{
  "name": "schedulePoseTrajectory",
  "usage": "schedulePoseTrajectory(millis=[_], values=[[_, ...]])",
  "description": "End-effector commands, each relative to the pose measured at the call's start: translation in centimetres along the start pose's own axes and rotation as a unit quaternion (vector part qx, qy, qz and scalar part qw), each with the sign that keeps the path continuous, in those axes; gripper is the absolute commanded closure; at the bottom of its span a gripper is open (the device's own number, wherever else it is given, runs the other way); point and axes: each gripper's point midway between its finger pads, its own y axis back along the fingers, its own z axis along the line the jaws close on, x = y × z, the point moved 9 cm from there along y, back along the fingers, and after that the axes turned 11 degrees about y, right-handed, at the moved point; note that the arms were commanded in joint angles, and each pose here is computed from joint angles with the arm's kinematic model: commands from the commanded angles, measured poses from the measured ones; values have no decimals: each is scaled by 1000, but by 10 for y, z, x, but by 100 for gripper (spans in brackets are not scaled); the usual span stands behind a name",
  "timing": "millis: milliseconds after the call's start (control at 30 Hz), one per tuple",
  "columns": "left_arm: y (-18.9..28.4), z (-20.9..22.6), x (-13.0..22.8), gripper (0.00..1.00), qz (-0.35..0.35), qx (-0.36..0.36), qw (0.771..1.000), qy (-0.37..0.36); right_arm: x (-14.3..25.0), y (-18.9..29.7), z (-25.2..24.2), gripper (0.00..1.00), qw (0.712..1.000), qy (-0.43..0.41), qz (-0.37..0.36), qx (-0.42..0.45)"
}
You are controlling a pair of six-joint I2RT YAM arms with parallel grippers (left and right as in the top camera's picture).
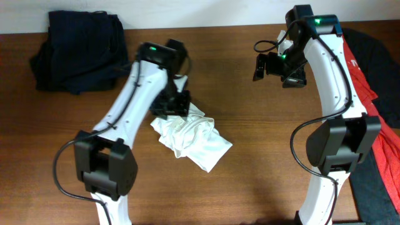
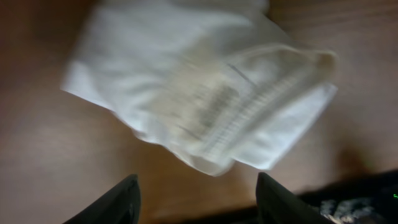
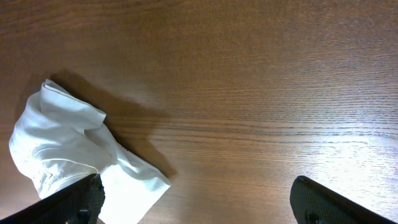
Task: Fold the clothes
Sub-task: 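Fold the left end rightward over the bundle with the left gripper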
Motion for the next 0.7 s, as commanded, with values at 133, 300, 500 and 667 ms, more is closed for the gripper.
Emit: schedulePoseTrajectory(millis=[133,300,500,667], values=[[-8,-23,5,34,-16,0,990,-143,1,0,1,1,1000,2,2,0],[-20,-38,7,29,-40,-50,983,-172,1,0,1,1,1000,2,1,-1],[-53,-29,12,29,-9,-62,983,-170,1,0,1,1,1000,2,1,-1],[-59,-32,16,30,-2,-64,982,-177,1,0,1,1,1000,2,1,-1]])
